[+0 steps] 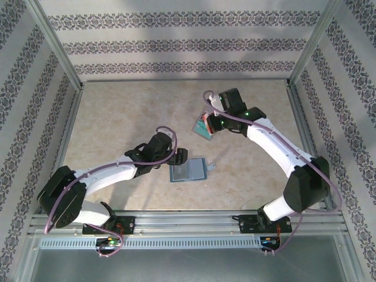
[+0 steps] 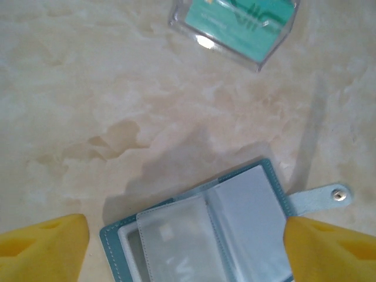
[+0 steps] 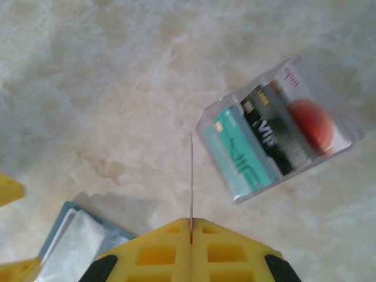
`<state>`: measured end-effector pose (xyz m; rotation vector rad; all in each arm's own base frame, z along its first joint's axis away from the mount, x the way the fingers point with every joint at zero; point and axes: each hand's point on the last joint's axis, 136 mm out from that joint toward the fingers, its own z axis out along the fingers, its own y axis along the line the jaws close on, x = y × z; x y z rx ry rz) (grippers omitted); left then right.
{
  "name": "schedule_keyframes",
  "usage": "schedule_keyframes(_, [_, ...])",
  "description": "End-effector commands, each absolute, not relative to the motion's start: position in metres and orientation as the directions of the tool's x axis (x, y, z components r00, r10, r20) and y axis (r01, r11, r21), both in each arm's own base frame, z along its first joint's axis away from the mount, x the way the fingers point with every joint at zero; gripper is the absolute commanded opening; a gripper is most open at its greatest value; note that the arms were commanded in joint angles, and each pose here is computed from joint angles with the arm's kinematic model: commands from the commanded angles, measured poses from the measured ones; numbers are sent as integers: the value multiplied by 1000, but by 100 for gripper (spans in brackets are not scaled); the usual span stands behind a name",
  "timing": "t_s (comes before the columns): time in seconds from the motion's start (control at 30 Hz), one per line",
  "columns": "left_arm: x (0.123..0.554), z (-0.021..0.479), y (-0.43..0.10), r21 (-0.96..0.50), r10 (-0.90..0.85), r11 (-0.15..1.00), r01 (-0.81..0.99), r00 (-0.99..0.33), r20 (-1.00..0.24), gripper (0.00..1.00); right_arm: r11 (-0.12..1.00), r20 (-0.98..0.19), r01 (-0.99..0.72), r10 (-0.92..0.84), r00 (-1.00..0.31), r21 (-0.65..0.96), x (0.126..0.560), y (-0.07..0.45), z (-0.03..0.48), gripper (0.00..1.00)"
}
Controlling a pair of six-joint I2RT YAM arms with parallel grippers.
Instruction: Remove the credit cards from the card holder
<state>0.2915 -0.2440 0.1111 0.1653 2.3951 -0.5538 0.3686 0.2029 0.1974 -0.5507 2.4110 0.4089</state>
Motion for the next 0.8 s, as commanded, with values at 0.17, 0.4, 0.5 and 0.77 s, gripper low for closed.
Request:
schedule_keyframes(0.17, [285, 120, -208, -266, -43, 944, 195, -726, -686, 99, 785, -564, -617, -536, -628, -59, 407, 190, 186, 0])
schedule_keyframes(0.4, [284, 124, -191, -230, -56, 960, 158, -698, -714, 99, 742, -529, -658, -612, -587, -129, 427, 188, 183, 0])
schedule_keyframes(0.5, [284, 127, -187, -223, -61, 963, 149, -688, -723, 99, 731, -522, -668, -626, -579, -137, 433, 189, 182, 0])
schedule_keyframes(0.77, [282, 129, -166, -204, -102, 976, 82, -652, -751, 99, 711, -494, -685, -659, -568, -161, 445, 189, 174, 0])
